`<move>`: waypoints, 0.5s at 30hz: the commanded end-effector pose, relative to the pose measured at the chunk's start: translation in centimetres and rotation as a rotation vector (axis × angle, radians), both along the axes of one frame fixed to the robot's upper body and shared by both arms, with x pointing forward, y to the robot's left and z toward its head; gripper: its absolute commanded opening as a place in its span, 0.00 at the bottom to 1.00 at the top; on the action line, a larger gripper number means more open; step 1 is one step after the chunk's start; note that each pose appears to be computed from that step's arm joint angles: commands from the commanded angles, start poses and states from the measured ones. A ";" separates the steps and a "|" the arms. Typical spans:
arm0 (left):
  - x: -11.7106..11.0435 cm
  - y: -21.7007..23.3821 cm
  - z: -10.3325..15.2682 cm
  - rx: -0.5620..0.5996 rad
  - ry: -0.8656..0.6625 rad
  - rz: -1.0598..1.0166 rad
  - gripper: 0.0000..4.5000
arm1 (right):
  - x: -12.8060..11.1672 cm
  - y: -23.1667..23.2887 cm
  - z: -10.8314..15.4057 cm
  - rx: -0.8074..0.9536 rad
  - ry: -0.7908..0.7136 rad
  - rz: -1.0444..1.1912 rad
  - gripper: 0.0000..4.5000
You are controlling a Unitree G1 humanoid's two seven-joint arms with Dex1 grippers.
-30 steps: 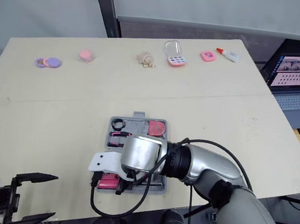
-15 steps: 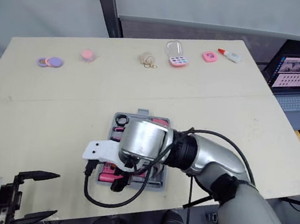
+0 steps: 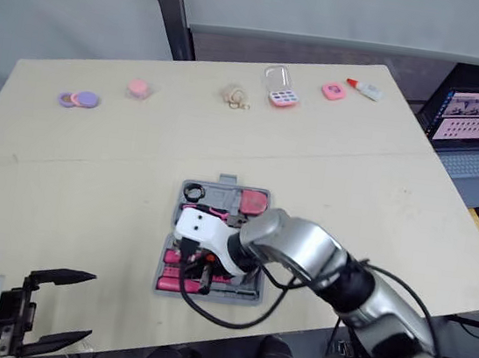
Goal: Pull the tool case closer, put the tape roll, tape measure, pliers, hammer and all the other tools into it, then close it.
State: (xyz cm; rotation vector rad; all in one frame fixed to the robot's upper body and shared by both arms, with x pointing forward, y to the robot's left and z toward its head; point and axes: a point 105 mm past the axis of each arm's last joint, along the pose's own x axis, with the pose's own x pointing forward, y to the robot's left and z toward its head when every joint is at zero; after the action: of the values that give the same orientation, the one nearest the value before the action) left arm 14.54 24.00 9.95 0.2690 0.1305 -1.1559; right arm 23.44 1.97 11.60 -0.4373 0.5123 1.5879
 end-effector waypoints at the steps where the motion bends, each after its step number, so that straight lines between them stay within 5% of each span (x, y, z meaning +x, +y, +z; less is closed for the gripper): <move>1: 0.1 0.0 0.8 0.008 -0.027 -0.008 1.00 | -0.8 0.1 1.2 0.125 -0.052 0.063 0.00; 15: 0.0 0.0 1.1 0.023 -0.024 -0.008 1.00 | -0.1 0.5 -2.4 0.170 -0.106 0.058 0.00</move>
State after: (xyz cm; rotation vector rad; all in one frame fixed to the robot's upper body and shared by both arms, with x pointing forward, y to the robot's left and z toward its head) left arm 14.69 23.93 10.35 0.2796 0.1346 -1.1565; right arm 23.84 2.17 8.94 -0.4035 0.3154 1.6053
